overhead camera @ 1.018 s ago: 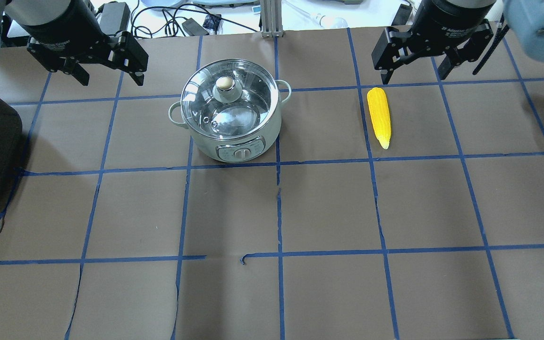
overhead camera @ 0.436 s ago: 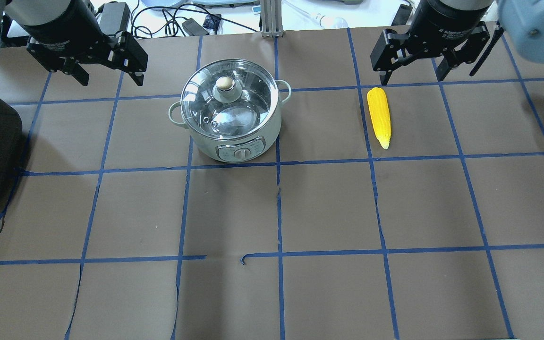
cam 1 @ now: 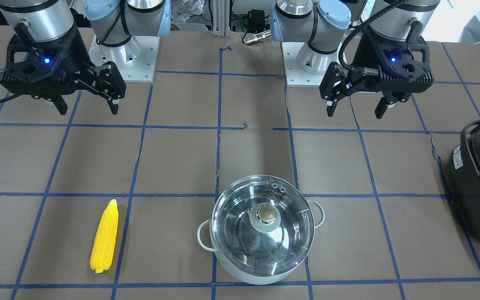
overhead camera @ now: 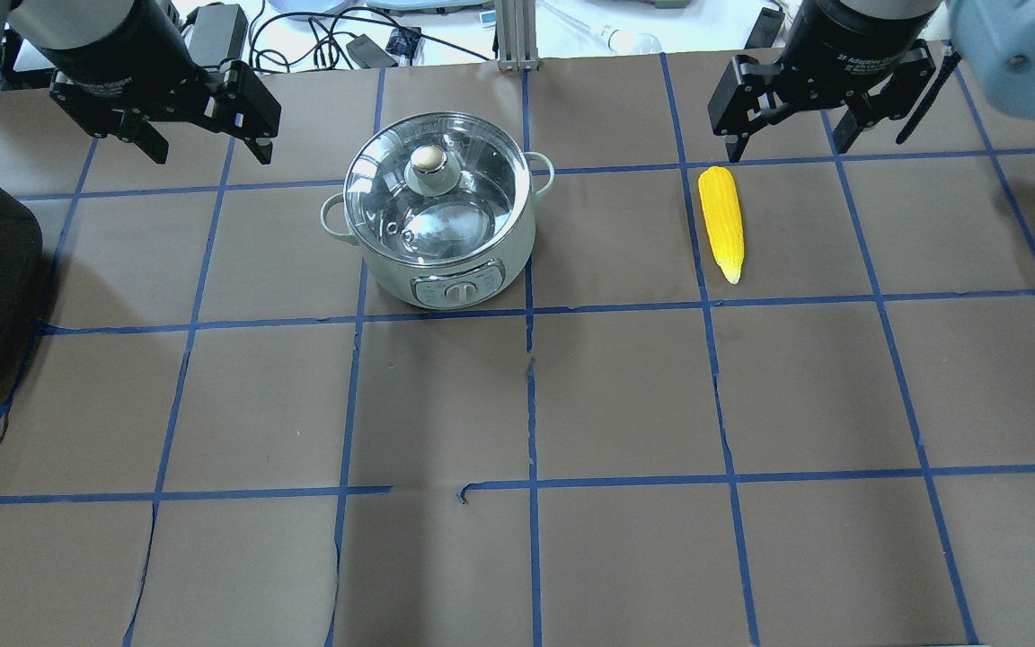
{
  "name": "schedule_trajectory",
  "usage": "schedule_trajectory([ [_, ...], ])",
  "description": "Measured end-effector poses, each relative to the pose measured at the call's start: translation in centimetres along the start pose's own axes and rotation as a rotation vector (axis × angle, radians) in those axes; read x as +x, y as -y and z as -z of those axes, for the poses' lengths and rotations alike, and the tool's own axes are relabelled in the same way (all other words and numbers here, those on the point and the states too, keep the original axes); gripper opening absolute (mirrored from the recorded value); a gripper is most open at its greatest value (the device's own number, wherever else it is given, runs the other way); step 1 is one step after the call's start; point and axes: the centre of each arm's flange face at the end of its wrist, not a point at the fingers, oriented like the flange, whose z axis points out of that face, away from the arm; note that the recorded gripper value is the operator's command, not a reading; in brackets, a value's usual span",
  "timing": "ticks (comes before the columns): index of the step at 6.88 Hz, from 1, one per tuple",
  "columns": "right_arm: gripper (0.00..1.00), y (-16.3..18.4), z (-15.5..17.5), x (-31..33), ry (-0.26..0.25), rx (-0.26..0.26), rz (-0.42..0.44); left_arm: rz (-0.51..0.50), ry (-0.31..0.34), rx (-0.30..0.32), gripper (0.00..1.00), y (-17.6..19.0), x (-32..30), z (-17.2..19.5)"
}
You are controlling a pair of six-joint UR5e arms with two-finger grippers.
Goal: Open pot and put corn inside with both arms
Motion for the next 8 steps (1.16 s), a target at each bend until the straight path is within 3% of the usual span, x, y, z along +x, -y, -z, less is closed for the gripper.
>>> schedule_trajectory([
  [3,1.00,0.1,-0.1,0.0,0.003,0.002,-0.001,0.023,0.015,-0.025,1.00,1.1,-0.1,-1.1],
  [6,1.00,0.8,-0.5,1.4,-0.001,0.009,-0.005,0.125,0.004,-0.057,1.00,6.4,1.8,-8.3],
  [8,1.00,2.9,-3.0,4.2,0.003,0.000,0.012,0.187,0.005,-0.064,1.00,10.0,6.1,-11.5],
])
